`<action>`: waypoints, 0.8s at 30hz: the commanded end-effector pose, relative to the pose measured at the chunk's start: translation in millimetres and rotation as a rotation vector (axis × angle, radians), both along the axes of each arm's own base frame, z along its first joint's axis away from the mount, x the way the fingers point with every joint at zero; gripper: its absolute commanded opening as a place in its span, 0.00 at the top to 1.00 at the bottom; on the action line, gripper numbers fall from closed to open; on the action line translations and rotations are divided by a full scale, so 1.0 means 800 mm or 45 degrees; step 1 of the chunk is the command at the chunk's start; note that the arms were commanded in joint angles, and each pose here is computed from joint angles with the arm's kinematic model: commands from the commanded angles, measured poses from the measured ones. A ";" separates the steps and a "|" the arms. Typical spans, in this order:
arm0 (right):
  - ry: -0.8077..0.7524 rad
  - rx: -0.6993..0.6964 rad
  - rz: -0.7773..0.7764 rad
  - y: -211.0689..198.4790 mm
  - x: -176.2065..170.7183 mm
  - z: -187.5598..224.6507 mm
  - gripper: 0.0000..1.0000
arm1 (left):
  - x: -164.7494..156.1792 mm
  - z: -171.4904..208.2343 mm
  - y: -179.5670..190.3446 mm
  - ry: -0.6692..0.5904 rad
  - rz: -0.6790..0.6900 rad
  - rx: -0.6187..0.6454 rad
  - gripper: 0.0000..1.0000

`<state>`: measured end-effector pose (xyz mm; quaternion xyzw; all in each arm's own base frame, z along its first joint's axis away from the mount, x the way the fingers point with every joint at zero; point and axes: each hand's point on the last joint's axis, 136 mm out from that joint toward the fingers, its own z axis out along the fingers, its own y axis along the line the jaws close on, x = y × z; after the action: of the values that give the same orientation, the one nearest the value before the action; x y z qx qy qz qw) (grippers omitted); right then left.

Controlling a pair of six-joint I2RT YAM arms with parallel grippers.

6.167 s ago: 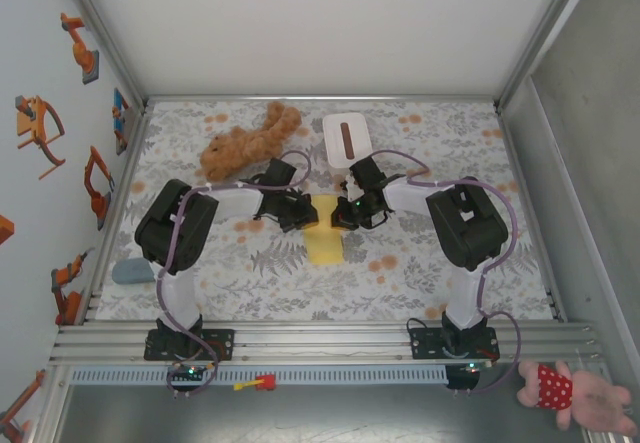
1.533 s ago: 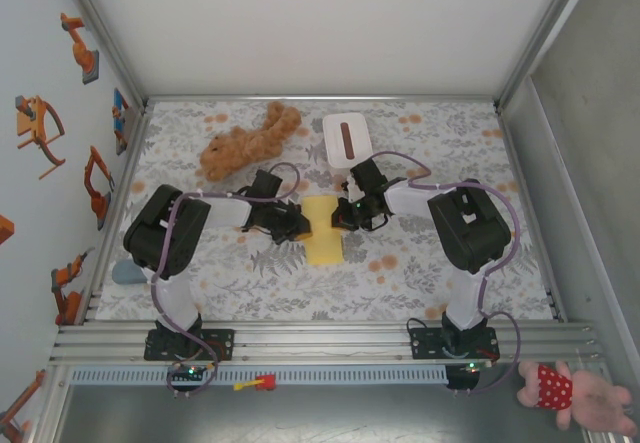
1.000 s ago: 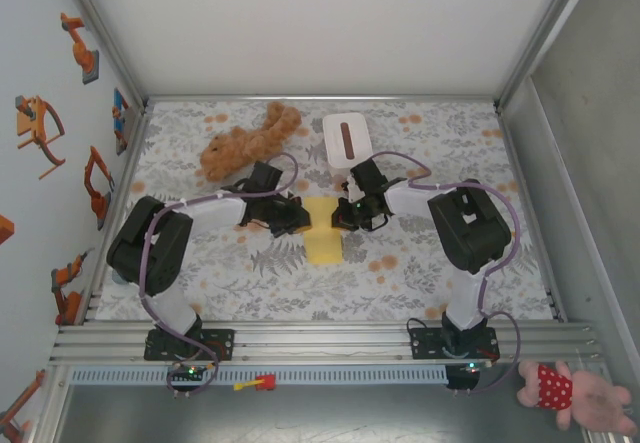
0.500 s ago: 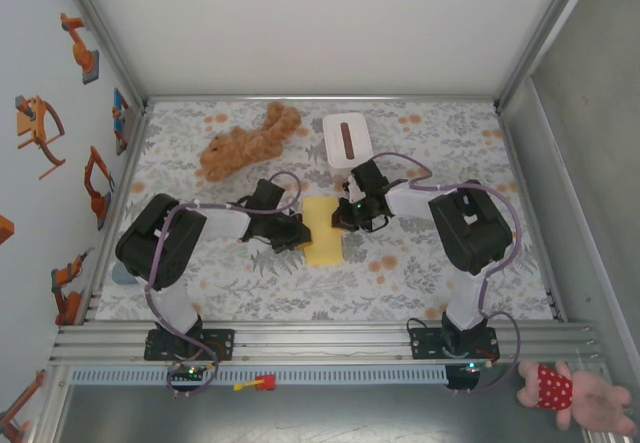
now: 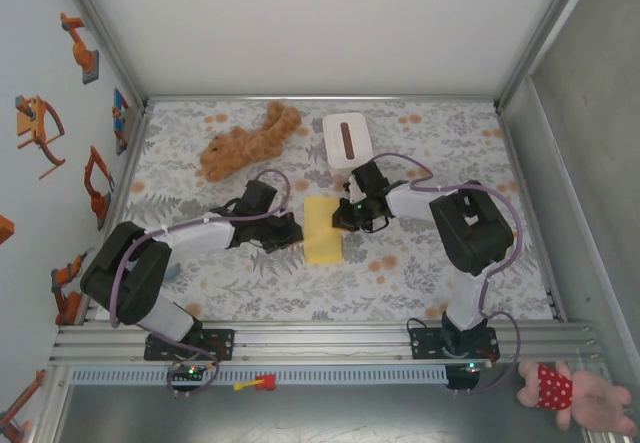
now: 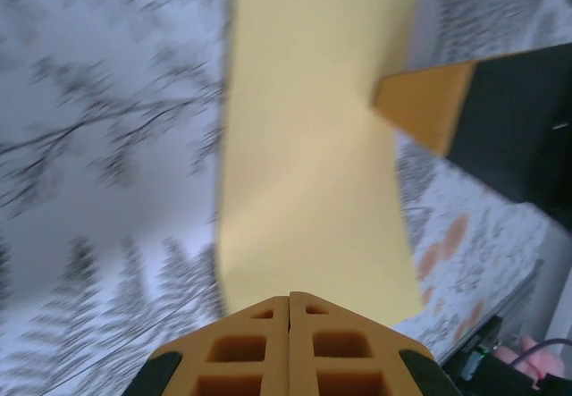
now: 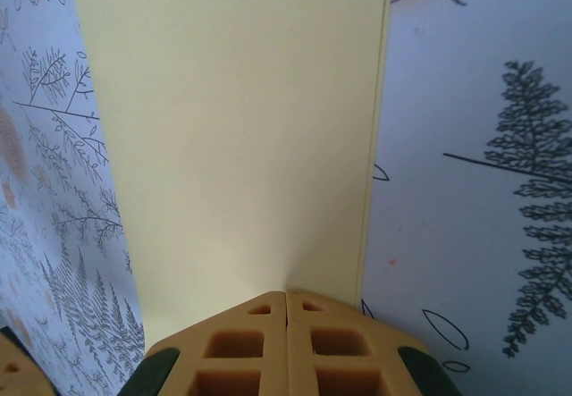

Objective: Fold a paper plane with a square sheet of paper (pick it up from the middle)
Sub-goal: First fold the square sheet of paper in half at the center of the table.

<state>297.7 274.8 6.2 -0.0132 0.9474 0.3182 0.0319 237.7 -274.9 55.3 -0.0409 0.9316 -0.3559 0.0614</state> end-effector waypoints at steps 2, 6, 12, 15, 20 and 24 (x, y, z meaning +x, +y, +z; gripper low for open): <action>0.299 -0.601 -0.111 -0.122 -0.079 -0.107 1.00 | 0.017 -0.003 -0.029 0.015 -0.001 -0.046 0.98; 0.296 -0.598 -0.109 -0.121 -0.079 -0.106 1.00 | 0.016 -0.017 -0.043 0.049 -0.035 -0.032 0.98; 0.300 -0.603 -0.110 -0.123 -0.081 -0.108 1.00 | 0.009 -0.036 -0.046 0.084 -0.052 -0.014 0.99; 0.303 -0.604 -0.111 -0.124 -0.082 -0.109 1.00 | -0.002 -0.051 -0.041 0.114 -0.050 -0.002 0.99; 0.308 -0.613 -0.108 -0.125 -0.083 -0.110 1.00 | -0.019 -0.061 -0.033 0.145 -0.067 -0.004 0.99; 0.304 -0.619 -0.108 -0.126 -0.082 -0.111 1.00 | -0.035 -0.068 -0.020 0.153 -0.086 0.014 1.00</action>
<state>297.8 274.5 6.3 -0.0088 0.9470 0.3193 0.0336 231.8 -302.5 11.9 -0.0316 0.9305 -0.3642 0.0226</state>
